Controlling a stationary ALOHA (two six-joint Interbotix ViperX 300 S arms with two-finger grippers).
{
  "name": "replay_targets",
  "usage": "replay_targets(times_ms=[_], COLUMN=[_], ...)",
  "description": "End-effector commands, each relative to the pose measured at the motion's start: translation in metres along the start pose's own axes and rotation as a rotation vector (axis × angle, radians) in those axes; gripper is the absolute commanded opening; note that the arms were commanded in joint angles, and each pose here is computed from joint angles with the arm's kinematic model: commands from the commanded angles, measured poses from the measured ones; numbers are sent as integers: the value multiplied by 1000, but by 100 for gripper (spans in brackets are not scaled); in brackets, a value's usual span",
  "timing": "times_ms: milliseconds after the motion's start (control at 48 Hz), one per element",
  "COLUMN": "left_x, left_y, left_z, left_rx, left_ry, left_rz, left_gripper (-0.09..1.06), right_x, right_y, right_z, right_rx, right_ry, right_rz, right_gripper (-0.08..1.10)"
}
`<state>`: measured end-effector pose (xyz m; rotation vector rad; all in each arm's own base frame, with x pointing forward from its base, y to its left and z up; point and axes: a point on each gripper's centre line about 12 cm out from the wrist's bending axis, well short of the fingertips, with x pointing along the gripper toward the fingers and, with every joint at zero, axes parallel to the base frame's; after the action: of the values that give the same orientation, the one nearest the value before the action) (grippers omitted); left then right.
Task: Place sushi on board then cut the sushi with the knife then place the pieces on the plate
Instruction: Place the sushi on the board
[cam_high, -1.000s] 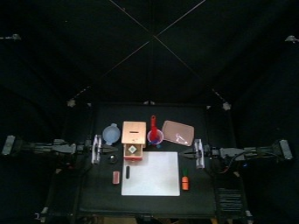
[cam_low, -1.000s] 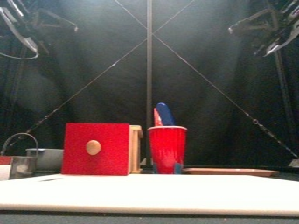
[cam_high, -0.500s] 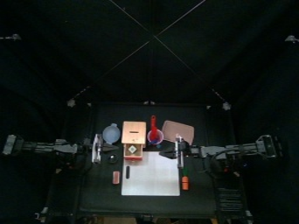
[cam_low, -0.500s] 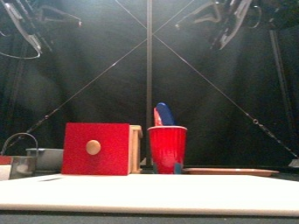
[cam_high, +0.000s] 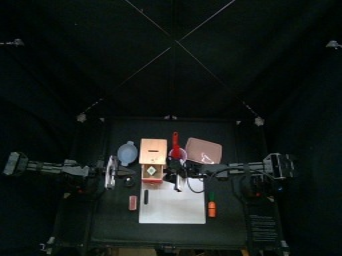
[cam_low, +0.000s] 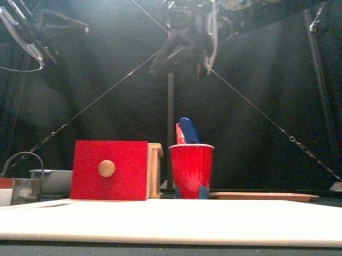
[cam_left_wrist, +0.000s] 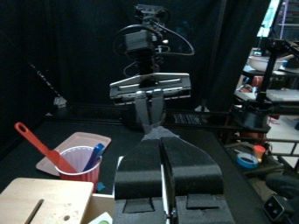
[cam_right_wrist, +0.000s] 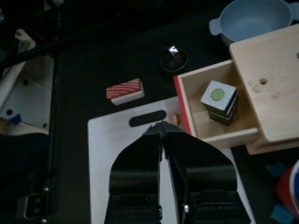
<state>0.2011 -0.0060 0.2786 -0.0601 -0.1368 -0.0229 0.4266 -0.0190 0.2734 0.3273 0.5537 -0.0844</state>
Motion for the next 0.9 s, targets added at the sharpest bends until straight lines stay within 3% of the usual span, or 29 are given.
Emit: replay_targets(times_ms=[21,354,583,896], left_x=[0,-5,-12,-18], left_y=[-4,-6,-5,-5], left_z=[2,-13,-16,-18], left_rx=[-5,-8,-2,0], left_ry=[-19,17,14,5], left_rz=[-17,-31,-34,-35], left_gripper=[19,19,19,19], right_x=[12,59,86,93], right_y=[-10,-22,-31,-43], right_z=[23,40,48,58], right_rx=[92,165,198,227], right_ry=[-5,193,298,360], right_rz=[-6,-64,-177,-365], right_gripper=[45,86,88,89])
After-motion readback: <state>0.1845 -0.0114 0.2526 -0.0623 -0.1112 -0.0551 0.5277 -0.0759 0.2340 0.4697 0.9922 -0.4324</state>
